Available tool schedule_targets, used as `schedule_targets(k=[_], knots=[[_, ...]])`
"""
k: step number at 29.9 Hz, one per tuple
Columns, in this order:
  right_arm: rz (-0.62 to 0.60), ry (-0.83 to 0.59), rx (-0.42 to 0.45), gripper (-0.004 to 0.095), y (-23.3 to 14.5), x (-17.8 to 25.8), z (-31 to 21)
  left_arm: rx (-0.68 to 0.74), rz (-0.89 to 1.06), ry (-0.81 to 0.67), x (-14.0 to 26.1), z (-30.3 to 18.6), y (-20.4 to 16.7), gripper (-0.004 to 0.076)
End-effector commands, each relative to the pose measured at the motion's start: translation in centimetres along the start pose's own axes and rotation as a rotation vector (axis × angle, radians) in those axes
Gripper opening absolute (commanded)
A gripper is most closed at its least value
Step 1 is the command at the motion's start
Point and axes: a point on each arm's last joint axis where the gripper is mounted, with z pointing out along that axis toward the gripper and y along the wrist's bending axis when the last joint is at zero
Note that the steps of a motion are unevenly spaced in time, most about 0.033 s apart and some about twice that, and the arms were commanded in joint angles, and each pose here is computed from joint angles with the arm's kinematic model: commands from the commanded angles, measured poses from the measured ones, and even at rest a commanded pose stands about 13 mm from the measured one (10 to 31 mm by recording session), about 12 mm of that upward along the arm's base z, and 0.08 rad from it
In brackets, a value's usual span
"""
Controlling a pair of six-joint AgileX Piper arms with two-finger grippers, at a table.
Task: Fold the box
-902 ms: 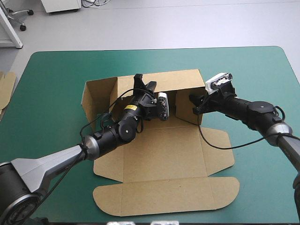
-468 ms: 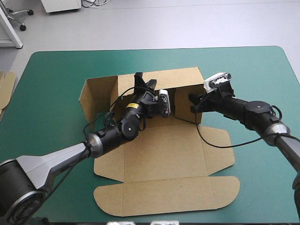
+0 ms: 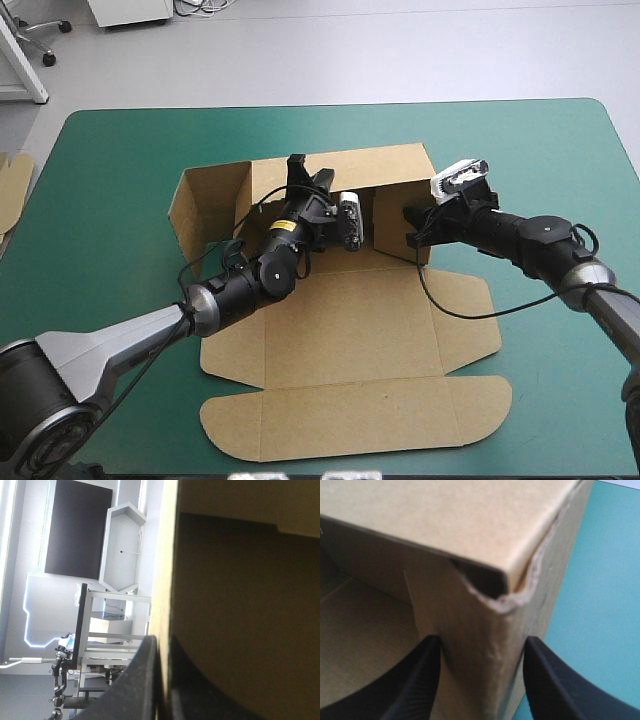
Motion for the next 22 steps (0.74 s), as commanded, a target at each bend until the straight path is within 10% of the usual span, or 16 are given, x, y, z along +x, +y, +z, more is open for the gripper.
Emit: schedule_targets(k=[1, 22], knots=[[-0.008, -0.034, -0.027, 0.0432, 0.48, -0.98, -0.35, -0.063, -0.015, -0.03, -0.74, -0.78, 2.11, -0.0007], [0.047, -0.09, -0.065, -0.0036, 0.6, -1.2, 0.23, -0.031, -0.012, -0.053, -0.94, -0.78, 1.82, -0.0007]])
